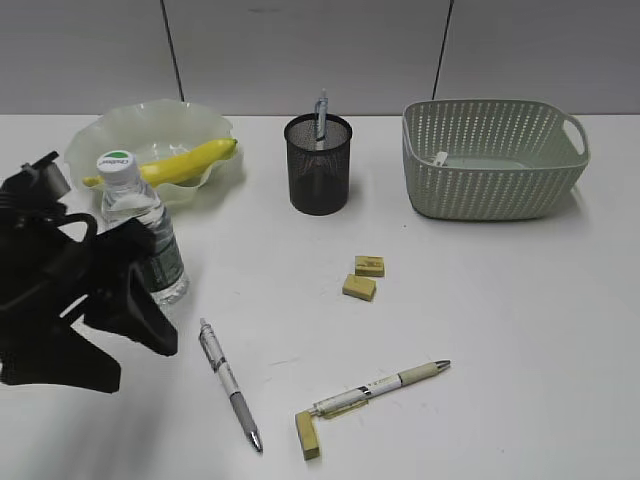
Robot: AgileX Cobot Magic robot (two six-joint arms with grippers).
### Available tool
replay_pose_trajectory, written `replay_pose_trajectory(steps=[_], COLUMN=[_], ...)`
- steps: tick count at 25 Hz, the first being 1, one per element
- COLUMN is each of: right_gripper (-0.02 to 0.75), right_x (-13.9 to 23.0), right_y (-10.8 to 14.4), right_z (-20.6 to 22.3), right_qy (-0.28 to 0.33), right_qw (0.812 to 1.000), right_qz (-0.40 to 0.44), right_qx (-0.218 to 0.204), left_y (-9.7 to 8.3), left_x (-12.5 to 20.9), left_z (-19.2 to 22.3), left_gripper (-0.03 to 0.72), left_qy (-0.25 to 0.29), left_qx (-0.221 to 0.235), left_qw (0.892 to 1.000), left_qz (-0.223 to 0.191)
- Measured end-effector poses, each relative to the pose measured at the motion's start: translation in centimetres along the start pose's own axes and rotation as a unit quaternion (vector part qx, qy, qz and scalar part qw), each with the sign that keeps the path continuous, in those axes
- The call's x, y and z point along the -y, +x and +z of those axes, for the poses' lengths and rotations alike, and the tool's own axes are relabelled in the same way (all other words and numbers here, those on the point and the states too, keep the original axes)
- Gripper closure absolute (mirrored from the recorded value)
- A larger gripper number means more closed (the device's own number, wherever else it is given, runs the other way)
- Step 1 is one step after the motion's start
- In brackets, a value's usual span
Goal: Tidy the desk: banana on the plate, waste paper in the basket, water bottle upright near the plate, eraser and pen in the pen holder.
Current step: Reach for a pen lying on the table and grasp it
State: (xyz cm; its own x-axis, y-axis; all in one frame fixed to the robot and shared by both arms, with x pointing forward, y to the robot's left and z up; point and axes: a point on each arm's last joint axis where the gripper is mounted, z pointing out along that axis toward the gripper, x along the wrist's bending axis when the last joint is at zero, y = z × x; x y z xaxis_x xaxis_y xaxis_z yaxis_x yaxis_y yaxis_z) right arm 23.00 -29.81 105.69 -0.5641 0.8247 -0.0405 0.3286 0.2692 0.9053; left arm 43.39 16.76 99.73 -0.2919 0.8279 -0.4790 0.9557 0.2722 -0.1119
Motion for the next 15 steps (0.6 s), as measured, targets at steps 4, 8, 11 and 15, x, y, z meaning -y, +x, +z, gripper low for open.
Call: replay_pose_trajectory(steps=[4, 8, 11, 15], right_gripper=[0.229, 0.229, 0.229, 0.229], right_x=[0.0, 0.0, 0.0, 0.0], right_y=[0.0, 0.0, 0.0, 0.0], right_z=[0.0, 0.0, 0.0, 0.0], right_qy=[0.0, 0.0, 0.0, 0.0], right_qw=[1.0, 1.0, 1.0, 1.0], right_qz=[0.0, 0.0, 0.0, 0.0], right_qx=[0.0, 0.0, 0.0, 0.0], left_y=[-0.4, -1.8, -2.5, -3.4], left_x=[-1.1, -1.2, -1.3, -1.7], left_z=[1.3, 3.1, 4.8, 6.9], left_gripper=[0.271, 0.271, 0.271, 0.271], left_qy=[-0.008, -0.03, -0.043, -0.049], left_qx=[-0.005, -0.006, -0.025, -0.046], left_qw=[0.999, 0.998, 0.997, 0.995], left_qz=[-0.05, -0.058, -0.062, -0.077])
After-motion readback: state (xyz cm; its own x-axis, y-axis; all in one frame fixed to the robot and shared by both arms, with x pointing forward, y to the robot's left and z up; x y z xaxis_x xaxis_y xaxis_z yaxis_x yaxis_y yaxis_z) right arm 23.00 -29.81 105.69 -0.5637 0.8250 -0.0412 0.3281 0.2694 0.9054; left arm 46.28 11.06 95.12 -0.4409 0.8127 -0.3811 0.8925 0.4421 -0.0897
